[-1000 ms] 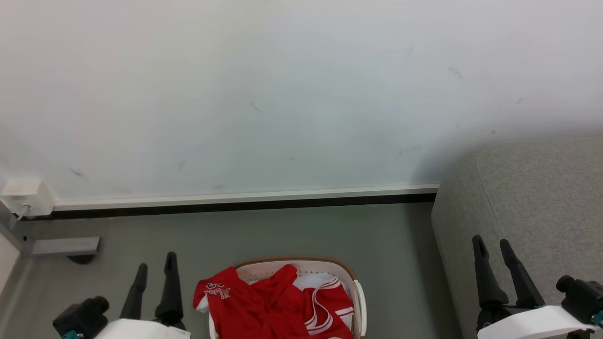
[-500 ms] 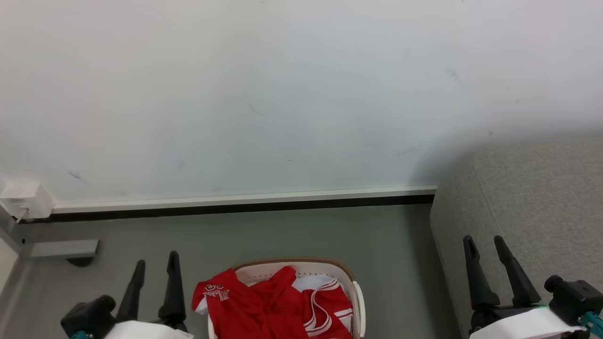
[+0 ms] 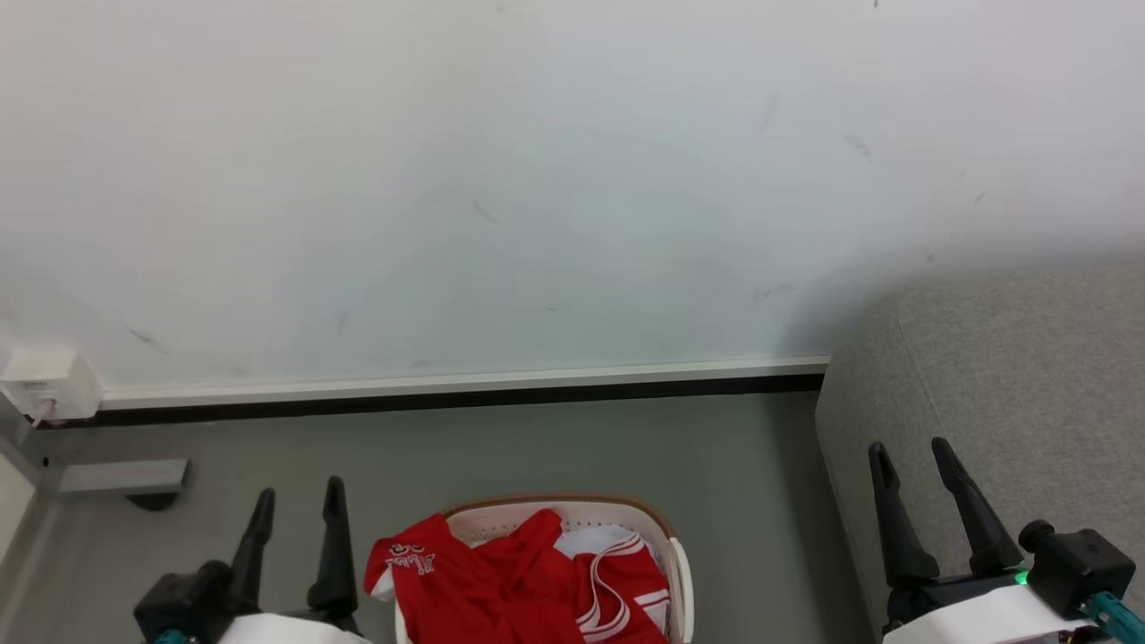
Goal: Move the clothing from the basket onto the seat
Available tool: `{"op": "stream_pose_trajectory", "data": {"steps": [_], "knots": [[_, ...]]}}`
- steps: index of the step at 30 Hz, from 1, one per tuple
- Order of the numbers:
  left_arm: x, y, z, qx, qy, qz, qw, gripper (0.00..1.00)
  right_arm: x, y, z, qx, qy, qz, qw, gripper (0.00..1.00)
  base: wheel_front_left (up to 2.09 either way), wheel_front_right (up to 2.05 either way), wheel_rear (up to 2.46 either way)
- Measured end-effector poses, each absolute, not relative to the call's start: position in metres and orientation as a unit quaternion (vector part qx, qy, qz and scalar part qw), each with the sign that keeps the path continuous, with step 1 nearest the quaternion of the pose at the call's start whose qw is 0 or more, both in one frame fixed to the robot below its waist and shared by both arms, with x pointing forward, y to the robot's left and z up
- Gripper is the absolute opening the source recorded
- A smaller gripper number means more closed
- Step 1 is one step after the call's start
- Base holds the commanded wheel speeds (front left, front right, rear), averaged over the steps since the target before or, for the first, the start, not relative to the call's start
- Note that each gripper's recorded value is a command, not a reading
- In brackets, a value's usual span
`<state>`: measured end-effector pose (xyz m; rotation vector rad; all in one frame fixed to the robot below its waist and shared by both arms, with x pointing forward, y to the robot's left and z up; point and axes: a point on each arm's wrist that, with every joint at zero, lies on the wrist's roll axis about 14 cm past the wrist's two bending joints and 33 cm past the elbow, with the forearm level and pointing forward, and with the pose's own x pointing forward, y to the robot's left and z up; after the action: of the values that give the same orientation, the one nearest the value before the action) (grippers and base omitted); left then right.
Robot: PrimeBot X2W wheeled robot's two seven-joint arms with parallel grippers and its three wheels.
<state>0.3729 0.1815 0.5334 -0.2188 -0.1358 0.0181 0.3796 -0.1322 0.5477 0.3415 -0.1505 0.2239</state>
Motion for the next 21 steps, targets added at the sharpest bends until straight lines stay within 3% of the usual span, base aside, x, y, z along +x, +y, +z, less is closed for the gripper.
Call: {"op": "stream_pose_trajectory", "data": {"steps": [21], "knots": [[0.370,0.175,0.546,-0.036,-0.098,-0.001,0.995,1.00,0.377,-0.124,0.554,0.104,-0.098,0.127,0.981,1.00,0.00,0.00,0.00]]}}
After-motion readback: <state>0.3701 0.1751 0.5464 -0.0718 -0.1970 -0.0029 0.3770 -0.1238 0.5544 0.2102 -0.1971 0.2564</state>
